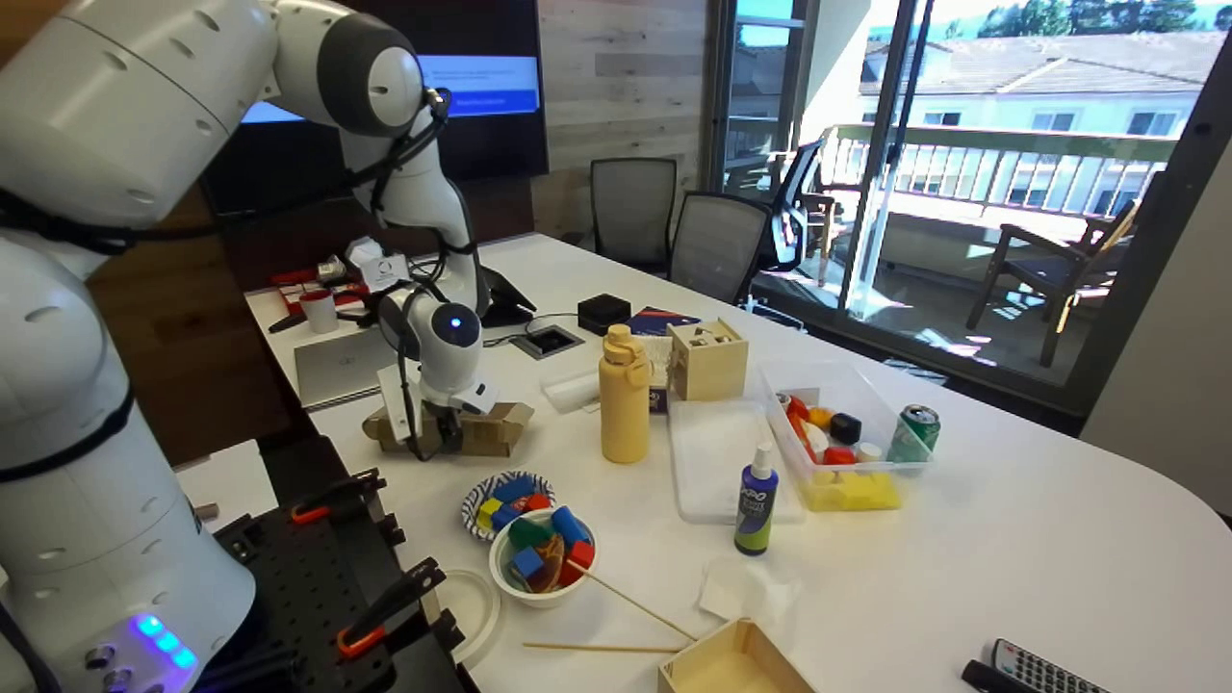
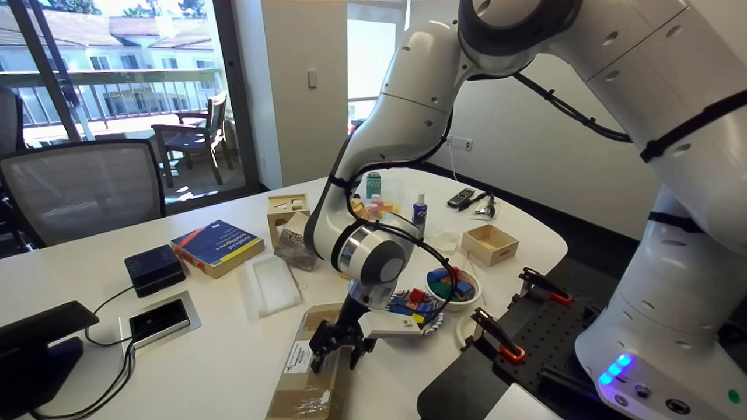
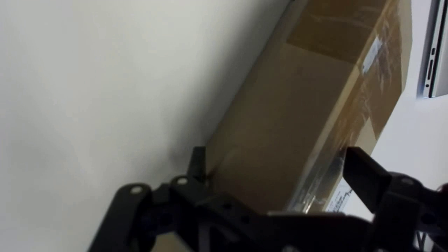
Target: Open the box on the table then remove the contents inside it
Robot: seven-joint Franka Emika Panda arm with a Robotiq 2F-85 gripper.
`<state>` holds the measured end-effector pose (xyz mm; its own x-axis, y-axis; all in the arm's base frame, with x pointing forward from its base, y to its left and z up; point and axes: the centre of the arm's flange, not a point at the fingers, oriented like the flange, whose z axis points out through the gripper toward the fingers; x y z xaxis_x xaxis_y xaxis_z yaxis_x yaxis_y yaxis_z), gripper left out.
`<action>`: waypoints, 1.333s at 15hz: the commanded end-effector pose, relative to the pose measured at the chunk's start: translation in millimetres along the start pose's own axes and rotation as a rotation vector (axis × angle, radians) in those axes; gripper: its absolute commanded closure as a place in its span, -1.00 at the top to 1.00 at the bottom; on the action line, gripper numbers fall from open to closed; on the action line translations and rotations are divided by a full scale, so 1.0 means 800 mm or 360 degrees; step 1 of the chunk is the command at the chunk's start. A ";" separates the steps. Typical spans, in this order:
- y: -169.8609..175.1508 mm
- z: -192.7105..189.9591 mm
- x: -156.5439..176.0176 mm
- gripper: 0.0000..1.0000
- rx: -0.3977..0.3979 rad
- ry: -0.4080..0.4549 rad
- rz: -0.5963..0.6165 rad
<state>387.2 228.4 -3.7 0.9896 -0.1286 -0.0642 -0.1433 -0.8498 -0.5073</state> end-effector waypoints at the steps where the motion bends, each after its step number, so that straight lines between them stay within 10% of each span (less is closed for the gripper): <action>1: -0.020 -0.014 -0.006 1.00 0.0085 0.0112 -0.0028; 20: -0.173 -0.072 0.003 1.00 0.0269 0.0266 -0.0417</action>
<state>404.0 308.6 99.2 0.9819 -0.0275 0.1872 0.1006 -0.7618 -0.6399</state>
